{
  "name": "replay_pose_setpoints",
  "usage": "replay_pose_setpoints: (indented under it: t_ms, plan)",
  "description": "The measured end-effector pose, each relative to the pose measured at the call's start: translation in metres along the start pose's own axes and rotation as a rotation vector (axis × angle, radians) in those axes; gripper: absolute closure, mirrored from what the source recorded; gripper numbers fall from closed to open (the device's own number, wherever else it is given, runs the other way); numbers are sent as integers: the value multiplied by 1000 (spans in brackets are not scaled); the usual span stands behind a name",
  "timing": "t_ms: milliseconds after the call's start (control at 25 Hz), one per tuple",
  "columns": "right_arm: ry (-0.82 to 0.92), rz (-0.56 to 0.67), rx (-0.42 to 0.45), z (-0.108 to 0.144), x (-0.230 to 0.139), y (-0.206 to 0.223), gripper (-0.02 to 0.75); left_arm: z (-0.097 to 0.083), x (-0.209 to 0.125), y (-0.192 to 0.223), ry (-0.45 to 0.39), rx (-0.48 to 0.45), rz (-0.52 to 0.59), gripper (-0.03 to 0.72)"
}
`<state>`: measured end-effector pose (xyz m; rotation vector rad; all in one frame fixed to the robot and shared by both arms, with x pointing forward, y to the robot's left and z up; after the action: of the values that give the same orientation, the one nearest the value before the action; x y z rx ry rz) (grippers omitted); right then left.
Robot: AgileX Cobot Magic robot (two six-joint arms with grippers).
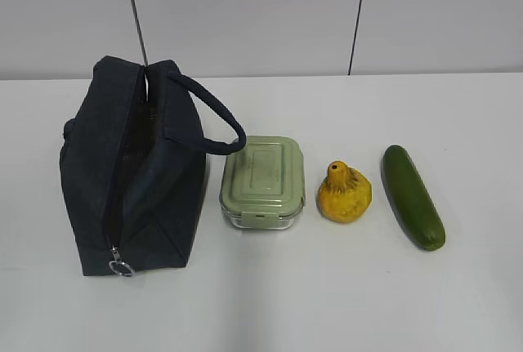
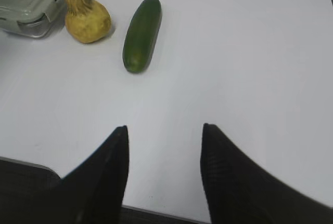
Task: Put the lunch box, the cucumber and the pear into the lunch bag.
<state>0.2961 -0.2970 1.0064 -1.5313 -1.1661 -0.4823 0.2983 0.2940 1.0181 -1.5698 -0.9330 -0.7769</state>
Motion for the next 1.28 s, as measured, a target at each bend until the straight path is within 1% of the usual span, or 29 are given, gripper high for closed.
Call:
replay_pose_setpoints:
  t_ms: [40,120,160,240,320,360,480,560,720,840,960,1040,1160,1280]
  plan:
    - [2,-14,0,-1,5,-1,379,-3,5,1,-7,-14,-1,452]
    - [12,-30,17,-4,24,2,384,-20,21,6,-54,-88,11,449]
    - [17,-22,32,-5,34,7,384,-28,29,12,-85,-123,34,445]
    - [30,3,63,-9,54,18,385,-37,39,28,-124,-150,97,434]
    - [36,16,75,-13,69,33,385,-42,44,48,-133,-153,167,414]
    - [43,22,77,-15,76,41,385,-45,46,55,-138,-166,184,403]
    - [78,68,93,-17,85,70,385,-61,53,77,-135,-242,238,360]
    - [111,157,124,-13,82,93,385,-71,53,90,-136,-291,280,345]
    - [158,287,182,-6,78,134,385,-71,55,117,-134,-283,310,338]
    - [181,335,207,-3,80,154,385,-69,52,132,-122,-270,345,337]
    - [185,373,218,-2,81,169,385,-71,45,144,-105,-283,392,337]
    - [187,376,217,-3,83,177,385,-74,42,153,-97,-305,415,337]
    - [191,384,218,-3,85,189,385,-79,38,164,-113,-337,440,337]
    - [187,411,225,-2,83,201,385,-80,37,174,-120,-339,447,337]
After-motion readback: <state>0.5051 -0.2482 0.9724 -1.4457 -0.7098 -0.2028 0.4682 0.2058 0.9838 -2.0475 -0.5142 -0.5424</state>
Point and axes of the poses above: a point on each arm's last joint axis where the gripper is mounted, y pointing out along that axis toward the gripper, z along the wrist's bending axis when the last joint is at zero, x = y × z, the point moved 8 cm from there along y, pointing out along that axis toward the gripper, and after that the axes turned 14 degrees about -y, right-handed, at the moved point
